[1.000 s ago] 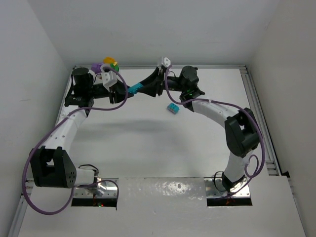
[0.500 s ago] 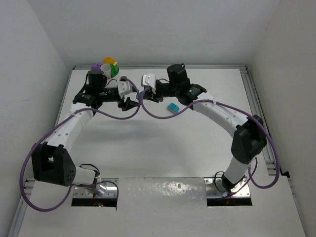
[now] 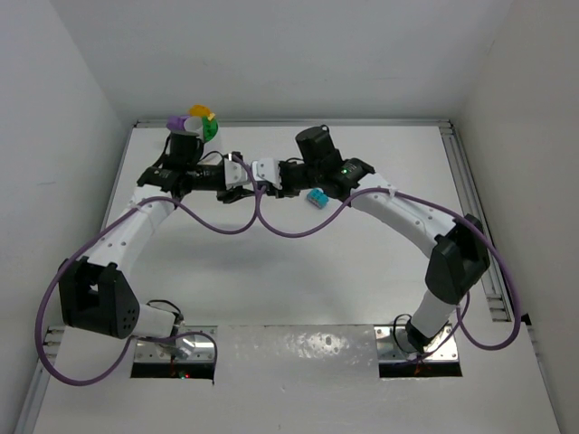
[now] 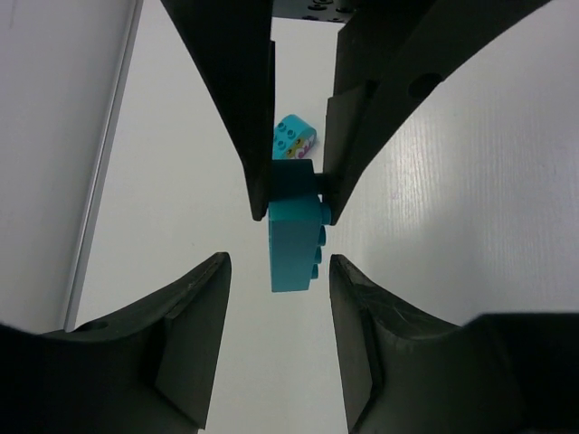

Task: Sort the legos into containers by color

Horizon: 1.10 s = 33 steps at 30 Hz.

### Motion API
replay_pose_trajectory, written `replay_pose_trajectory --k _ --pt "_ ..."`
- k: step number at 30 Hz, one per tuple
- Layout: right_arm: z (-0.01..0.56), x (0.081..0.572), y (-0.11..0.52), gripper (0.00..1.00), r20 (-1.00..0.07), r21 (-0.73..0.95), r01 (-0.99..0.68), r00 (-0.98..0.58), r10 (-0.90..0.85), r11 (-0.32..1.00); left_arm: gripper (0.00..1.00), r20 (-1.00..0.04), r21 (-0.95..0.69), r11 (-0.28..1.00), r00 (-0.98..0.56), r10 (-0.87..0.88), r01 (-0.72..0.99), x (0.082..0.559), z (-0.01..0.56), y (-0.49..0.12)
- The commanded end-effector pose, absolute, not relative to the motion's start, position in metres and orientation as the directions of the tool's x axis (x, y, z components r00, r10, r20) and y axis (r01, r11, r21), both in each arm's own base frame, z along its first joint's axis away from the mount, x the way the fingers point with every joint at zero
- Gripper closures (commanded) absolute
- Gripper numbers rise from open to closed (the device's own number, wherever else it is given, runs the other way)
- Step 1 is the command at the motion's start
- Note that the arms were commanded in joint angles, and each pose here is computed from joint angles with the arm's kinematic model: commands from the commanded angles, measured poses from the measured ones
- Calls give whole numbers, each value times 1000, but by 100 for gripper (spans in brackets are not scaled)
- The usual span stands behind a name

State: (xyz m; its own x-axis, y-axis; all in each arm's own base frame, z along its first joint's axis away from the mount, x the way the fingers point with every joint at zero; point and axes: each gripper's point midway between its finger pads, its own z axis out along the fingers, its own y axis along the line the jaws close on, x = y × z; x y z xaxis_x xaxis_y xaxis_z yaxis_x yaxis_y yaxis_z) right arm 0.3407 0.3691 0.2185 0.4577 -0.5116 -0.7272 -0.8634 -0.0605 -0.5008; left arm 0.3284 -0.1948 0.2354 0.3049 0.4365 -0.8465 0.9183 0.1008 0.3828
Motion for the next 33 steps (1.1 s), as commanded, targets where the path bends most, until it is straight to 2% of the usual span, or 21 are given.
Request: replay_pose_trajectory --k 1,5,7,15,20,23,28,29,31,32,33 --pt "257 338 374 100 -705 -587 -808 536 -464 -41 54 -837 404 58 343 425 913 324 241 -204" --pt "258 338 375 100 -709 -586 -809 535 -459 -38 55 -861 378 38 336 382 925 315 244 -211" --pt "258 337 376 100 -715 -582 -812 531 -455 -34 60 -874 375 63 330 357 925 317 252 -214" --pt "263 335 380 100 -730 -577 -817 529 -432 -26 67 -872 382 70 334 358 922 317 248 -219" --pt "265 333 383 100 -734 -577 -816 532 -422 -26 85 -874 383 75 335 352 921 318 250 -220" --pt "267 333 383 100 -742 -571 -820 527 -415 -20 100 -879 385 90 336 339 918 321 254 -222" --pt "265 335 381 100 -742 -574 -819 518 -426 5 100 -889 362 122 302 344 924 323 254 -220" --pt "260 335 379 96 -750 -560 -828 498 -436 18 100 -890 355 132 292 350 925 324 253 -219" --pt "263 343 376 81 -754 -570 -818 484 -444 77 100 -887 363 160 287 362 918 330 255 -218" --pt "256 343 373 62 -769 -550 -828 452 -452 106 100 -895 345 181 265 359 921 331 256 -217" --pt "262 349 372 57 -771 -565 -812 456 -445 146 100 -895 339 206 248 370 918 335 254 -215"
